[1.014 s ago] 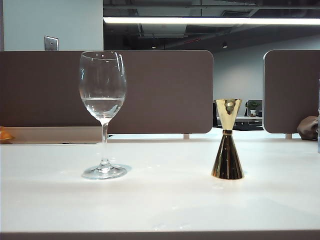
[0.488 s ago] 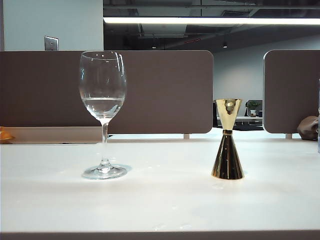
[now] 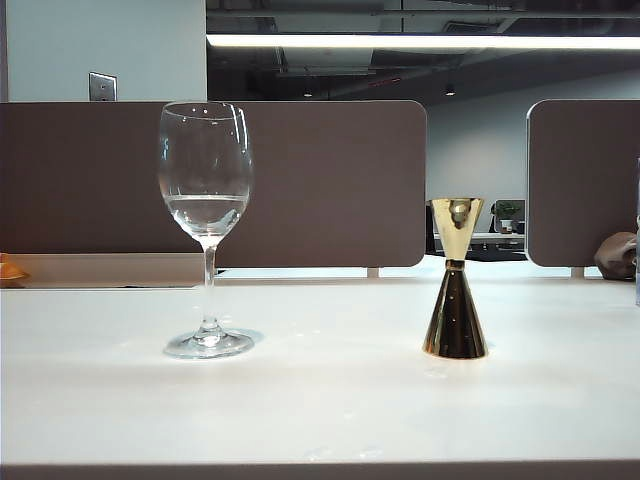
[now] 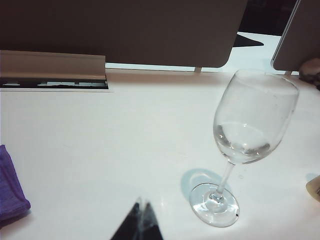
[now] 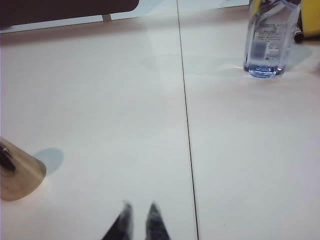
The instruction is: Pick up the jigger and pour the water inside into the glass.
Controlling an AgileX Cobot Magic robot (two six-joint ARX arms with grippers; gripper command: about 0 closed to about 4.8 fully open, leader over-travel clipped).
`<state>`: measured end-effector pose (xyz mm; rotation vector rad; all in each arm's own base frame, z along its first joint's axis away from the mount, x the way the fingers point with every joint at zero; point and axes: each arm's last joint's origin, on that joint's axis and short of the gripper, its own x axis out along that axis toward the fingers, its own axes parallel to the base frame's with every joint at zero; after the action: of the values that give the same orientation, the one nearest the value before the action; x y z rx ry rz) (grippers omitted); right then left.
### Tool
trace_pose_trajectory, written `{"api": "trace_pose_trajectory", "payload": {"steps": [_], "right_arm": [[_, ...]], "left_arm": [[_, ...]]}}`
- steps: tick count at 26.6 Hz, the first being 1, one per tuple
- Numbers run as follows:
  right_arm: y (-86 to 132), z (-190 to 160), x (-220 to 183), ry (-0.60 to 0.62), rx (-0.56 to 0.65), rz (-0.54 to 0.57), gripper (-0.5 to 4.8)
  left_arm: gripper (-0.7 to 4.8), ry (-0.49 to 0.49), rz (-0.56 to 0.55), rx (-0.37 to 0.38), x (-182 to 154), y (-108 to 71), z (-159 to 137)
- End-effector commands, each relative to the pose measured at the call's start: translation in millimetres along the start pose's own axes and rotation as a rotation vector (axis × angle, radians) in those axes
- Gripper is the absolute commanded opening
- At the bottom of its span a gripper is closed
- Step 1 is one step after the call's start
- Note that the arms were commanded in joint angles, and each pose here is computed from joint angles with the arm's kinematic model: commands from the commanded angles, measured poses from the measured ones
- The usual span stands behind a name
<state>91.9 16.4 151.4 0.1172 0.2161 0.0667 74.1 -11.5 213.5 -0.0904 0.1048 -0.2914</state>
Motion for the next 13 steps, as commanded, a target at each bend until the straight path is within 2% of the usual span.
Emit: {"api": "trace_pose_trajectory", "payload": {"steps": [1,8,11,13], "right_arm": [[0.3,1.7,-0.5,-0.007,-0.002,0.001,0.46],[0.3,1.7,-0.5,-0.007,-0.002,0.001,0.46],[0.3,1.7,-0.5,-0.007,-0.002,0.001,0.46],[0.3,1.7,-0.5,-0.007,-0.002,0.001,0.46]], "left_arm": [[-0.03,-0.011,0.000,0.000,-0.4,-0.2,1.9],[-0.03,-0.011,-0.001,0.000,-0.4,-0.2,1.9],[-0.03,-0.007,0.011,0.052,-0.1,0.3,0.9],[-0.03,-0.003,0.009,0.051,0.5,0.5,-0.3]]}}
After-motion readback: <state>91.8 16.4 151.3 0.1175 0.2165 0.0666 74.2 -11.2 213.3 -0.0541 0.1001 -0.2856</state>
